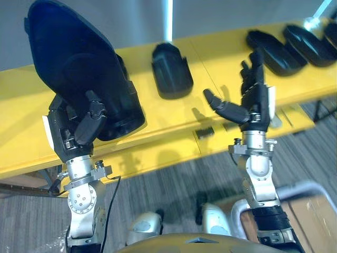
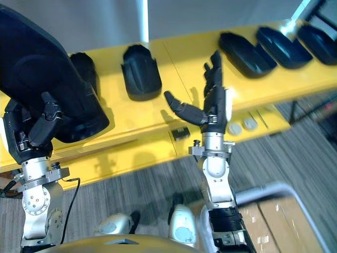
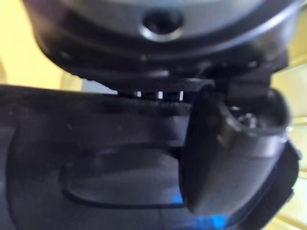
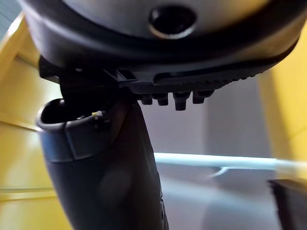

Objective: Walk over and take three plastic housings, then place them on the shelf

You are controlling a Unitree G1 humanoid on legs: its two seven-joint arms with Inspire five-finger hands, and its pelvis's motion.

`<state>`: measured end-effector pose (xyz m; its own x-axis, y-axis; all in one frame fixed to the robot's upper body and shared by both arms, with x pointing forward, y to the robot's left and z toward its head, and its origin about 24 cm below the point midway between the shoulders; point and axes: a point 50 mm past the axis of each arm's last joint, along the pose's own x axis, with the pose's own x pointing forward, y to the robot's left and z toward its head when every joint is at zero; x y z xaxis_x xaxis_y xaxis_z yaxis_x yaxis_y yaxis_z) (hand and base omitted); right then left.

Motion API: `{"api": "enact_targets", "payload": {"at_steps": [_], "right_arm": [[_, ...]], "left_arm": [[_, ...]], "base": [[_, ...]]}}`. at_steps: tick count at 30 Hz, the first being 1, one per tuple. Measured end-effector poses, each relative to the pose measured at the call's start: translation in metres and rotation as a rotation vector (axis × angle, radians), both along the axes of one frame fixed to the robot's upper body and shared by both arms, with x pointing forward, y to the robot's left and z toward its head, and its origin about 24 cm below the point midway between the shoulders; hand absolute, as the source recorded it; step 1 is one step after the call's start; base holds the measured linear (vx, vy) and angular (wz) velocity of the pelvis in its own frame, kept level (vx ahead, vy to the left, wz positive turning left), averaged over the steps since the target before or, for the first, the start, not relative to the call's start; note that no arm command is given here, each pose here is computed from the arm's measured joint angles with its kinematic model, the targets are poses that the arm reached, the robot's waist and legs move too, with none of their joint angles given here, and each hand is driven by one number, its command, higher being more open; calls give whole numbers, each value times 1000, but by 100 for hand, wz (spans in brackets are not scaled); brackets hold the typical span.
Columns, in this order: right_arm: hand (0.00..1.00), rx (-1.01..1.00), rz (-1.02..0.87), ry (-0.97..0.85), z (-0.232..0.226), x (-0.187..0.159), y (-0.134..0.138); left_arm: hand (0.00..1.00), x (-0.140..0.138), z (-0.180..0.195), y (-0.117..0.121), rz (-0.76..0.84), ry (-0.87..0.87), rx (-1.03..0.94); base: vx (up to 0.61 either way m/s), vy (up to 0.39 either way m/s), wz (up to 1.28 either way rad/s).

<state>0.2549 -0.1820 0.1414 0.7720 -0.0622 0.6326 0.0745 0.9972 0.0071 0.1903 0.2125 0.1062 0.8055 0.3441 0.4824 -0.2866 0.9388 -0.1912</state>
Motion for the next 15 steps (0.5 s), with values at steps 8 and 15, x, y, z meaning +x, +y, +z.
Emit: {"api": "enact_targets", "payload": {"at_steps": [8, 15], "right_arm": [[100, 18, -53, -94, 18, -15, -15], [100, 62, -69, -70, 6, -22, -14]], "left_arm": [[0, 4, 0, -9, -92, 7, 23], [0, -7, -13, -10, -74, 71, -20]], "base": [[95, -95, 44], [-28, -13, 30]]}}
